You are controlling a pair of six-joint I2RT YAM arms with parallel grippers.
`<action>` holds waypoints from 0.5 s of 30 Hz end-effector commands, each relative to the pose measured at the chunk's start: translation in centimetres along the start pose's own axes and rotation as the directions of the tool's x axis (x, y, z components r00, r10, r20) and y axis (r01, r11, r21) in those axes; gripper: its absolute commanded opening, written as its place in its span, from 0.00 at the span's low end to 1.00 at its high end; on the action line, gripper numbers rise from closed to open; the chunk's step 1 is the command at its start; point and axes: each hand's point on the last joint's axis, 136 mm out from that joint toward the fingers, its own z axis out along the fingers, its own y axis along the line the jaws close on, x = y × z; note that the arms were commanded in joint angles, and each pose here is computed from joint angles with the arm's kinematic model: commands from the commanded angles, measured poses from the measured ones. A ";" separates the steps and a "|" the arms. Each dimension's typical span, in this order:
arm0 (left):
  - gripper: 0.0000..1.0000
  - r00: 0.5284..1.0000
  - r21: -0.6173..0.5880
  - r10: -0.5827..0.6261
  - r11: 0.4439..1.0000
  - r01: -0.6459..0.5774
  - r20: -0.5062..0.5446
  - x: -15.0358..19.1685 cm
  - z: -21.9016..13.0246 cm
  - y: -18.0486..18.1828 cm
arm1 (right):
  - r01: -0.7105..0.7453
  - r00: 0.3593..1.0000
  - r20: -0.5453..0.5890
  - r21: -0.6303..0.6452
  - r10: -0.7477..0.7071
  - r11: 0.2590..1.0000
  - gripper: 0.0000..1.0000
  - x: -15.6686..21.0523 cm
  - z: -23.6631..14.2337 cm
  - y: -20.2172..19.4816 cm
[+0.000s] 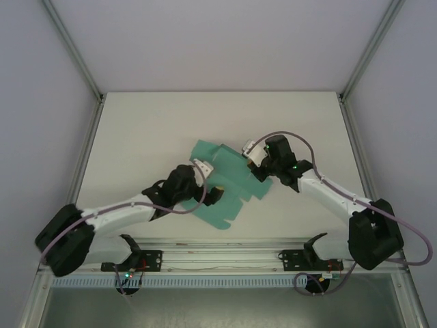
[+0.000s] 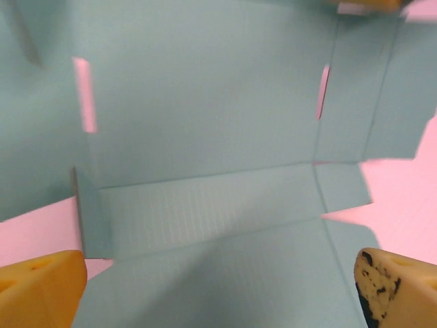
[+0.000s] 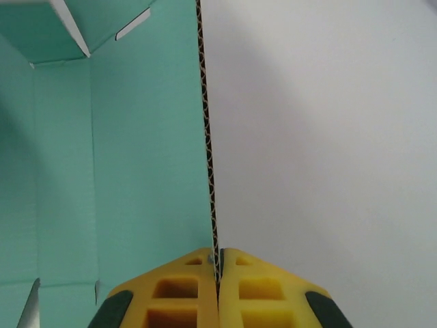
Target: Assemble paper box
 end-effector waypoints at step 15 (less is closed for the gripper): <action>1.00 0.778 -0.420 -0.596 0.666 0.617 0.199 -2.9 -6.7 13.2 | 0.655 0.722 -0.201 0.507 -0.662 0.560 0.00 -4.6 1.4 -1.5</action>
